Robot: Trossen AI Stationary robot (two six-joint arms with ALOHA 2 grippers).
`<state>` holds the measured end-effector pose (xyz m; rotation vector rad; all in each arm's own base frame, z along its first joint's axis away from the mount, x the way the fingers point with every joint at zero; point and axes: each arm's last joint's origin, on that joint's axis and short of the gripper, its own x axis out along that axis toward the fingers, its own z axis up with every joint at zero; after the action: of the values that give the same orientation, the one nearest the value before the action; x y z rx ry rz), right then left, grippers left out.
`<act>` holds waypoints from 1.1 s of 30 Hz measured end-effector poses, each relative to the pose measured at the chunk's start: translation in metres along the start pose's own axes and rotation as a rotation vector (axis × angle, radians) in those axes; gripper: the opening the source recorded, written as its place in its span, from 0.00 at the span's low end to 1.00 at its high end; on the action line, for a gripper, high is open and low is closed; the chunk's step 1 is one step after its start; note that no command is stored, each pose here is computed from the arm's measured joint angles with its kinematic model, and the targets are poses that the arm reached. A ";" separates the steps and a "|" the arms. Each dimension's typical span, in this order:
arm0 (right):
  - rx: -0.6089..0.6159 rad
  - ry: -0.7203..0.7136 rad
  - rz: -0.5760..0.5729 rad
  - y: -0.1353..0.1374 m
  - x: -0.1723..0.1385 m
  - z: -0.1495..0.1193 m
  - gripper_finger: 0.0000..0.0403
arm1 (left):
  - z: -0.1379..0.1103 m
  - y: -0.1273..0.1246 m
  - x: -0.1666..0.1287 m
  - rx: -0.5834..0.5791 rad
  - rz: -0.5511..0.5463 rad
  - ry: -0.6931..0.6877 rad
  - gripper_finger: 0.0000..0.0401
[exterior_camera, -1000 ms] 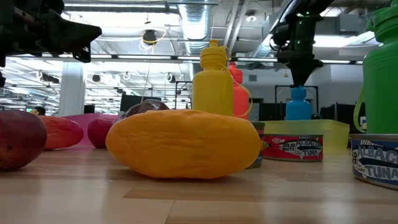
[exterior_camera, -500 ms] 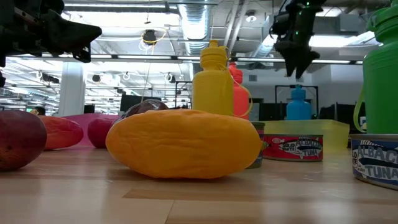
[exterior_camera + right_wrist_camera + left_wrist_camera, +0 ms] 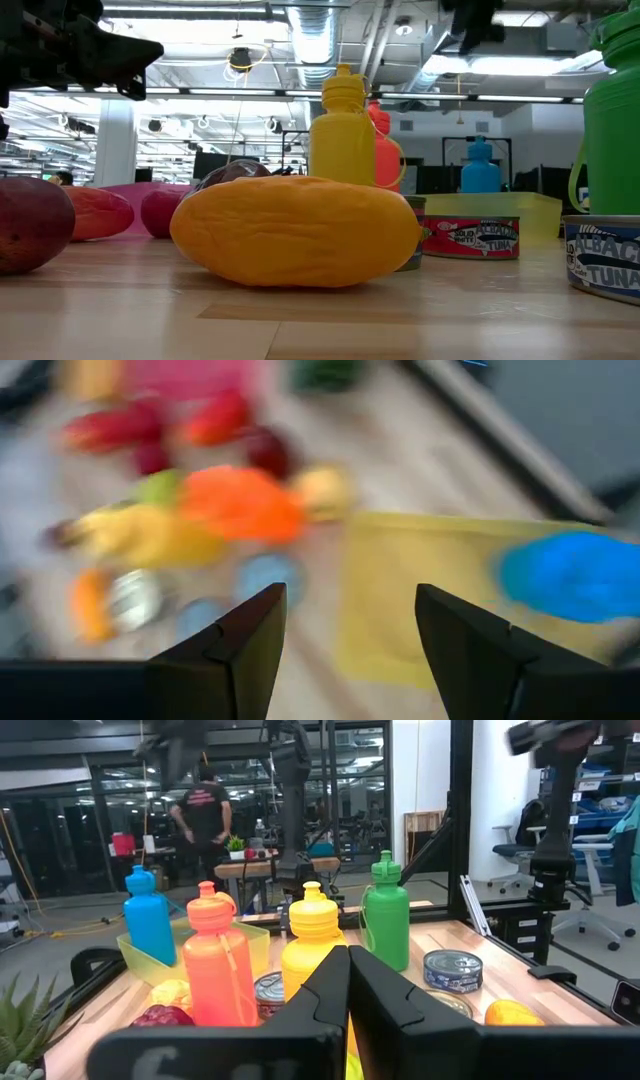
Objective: Pick & Place Food Item
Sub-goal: Put the green tumbler into the yellow bin
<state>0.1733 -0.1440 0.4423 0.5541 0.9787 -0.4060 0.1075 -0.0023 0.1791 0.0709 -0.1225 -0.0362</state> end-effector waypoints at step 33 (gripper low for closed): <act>-0.379 0.061 0.245 0.172 0.033 -0.154 0.55 | 0.000 0.000 0.000 0.000 0.000 -0.005 0.00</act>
<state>0.1836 0.0830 0.3897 0.3364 1.0021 0.0176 0.1074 -0.0023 0.1795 0.0708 -0.1272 -0.0365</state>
